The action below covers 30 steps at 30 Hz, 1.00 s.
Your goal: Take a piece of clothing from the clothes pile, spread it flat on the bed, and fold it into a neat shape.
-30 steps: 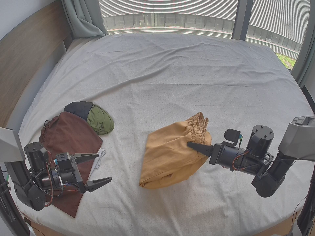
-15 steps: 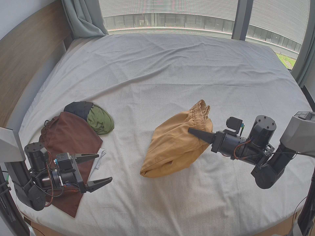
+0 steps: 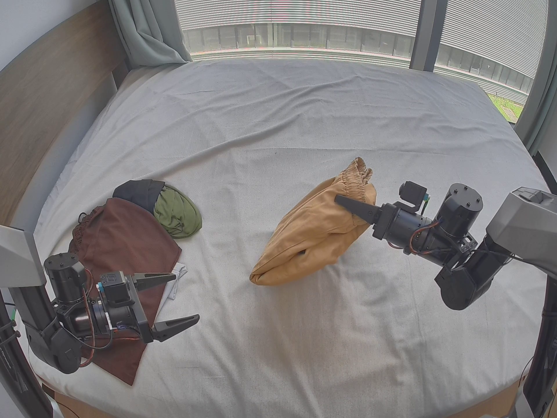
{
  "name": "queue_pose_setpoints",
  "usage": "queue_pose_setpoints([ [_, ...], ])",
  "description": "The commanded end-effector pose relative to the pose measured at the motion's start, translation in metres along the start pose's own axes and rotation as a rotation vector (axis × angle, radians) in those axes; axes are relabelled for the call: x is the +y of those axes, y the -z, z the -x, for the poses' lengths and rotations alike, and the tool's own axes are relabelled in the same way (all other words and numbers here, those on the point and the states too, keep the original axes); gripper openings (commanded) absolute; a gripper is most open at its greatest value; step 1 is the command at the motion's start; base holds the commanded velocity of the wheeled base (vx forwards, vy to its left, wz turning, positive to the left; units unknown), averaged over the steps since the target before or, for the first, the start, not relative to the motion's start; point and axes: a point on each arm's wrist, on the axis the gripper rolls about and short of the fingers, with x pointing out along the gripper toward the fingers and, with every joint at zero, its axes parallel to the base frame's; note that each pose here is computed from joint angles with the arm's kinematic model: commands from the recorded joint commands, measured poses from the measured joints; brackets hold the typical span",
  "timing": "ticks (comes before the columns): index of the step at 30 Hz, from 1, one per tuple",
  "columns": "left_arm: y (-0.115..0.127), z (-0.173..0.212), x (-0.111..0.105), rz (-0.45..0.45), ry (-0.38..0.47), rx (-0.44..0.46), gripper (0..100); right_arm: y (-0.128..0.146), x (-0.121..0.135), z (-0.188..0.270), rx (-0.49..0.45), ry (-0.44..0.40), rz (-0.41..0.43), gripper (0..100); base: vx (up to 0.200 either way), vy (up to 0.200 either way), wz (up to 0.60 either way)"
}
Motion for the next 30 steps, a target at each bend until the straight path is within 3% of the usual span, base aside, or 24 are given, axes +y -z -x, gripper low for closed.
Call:
queue_pose_setpoints([
  [1,0.001,0.0,0.0,0.004,0.001,0.004,100,-0.003,-0.015,-0.008,-0.014,-0.013,-0.004,0,0.0,0.0,0.0],
  [21,0.002,0.0,0.0,0.009,0.002,0.007,100,-0.037,-0.009,-0.031,-0.106,-0.108,0.03,0,0.0,0.0,0.0],
  [30,0.004,0.0,-0.001,0.013,0.005,0.012,100,-0.029,-0.048,-0.05,-0.116,-0.099,0.01,0,0.0,0.0,0.0],
])
